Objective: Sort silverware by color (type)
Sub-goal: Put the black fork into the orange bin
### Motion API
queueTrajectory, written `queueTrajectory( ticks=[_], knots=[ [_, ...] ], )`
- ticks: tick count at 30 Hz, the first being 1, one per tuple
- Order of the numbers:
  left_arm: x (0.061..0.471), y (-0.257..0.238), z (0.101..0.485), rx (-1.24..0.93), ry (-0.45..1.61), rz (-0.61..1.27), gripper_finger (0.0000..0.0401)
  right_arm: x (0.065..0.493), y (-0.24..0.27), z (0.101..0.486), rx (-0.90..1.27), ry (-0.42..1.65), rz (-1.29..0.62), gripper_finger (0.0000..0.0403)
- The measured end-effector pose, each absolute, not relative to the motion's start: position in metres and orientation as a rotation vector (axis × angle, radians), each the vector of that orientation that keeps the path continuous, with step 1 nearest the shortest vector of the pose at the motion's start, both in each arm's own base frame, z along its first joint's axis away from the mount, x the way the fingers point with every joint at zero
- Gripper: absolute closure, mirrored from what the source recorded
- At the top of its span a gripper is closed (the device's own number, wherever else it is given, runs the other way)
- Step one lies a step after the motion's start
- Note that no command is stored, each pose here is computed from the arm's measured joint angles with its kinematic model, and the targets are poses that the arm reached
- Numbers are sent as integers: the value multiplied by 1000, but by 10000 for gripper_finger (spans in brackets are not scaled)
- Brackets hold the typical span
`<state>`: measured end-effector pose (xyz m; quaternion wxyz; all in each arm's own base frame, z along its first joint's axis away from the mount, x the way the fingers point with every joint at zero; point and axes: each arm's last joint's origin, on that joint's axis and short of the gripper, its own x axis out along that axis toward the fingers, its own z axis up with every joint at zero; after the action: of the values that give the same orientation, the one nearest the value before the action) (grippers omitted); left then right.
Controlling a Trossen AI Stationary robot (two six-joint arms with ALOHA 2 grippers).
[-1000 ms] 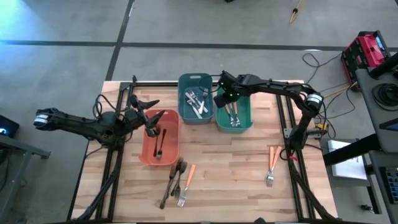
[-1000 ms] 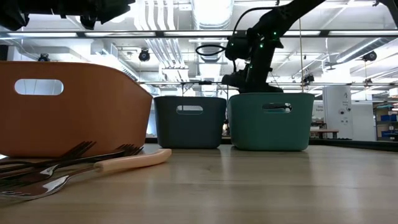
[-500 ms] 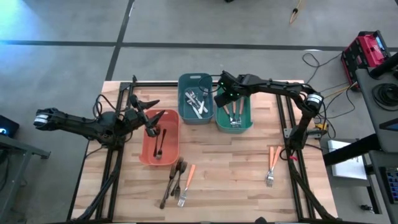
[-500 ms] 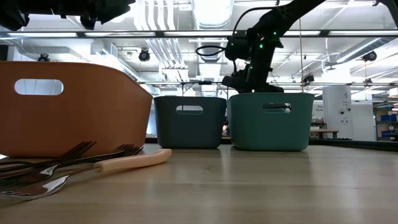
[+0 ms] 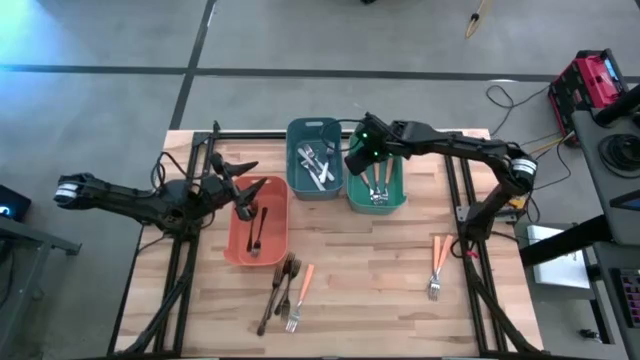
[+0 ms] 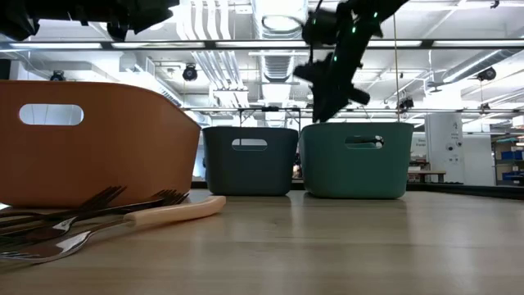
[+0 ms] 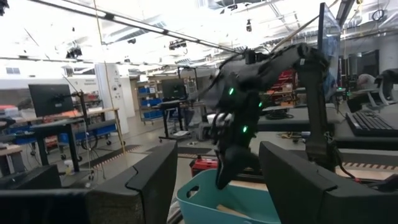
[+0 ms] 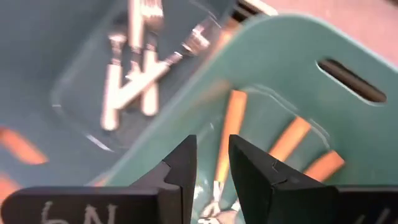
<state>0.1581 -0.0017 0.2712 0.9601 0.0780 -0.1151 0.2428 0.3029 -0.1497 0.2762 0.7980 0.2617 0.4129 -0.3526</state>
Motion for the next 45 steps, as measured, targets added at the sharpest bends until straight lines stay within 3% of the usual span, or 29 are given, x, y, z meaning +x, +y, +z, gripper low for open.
queueTrajectory(
  ticks=[8,17,32,45],
  knots=[
    [166,-3,265,66,-214,468,191,304,-95,312,397,780,-666,334],
    [193,-26,270,-63,-166,308,191,298,-28,335,221,710,-562,330],
    [231,-100,299,-203,337,245,191,278,70,333,19,654,-392,332],
    [233,-192,302,-418,611,176,191,279,82,336,-34,617,-323,339]
  ],
)
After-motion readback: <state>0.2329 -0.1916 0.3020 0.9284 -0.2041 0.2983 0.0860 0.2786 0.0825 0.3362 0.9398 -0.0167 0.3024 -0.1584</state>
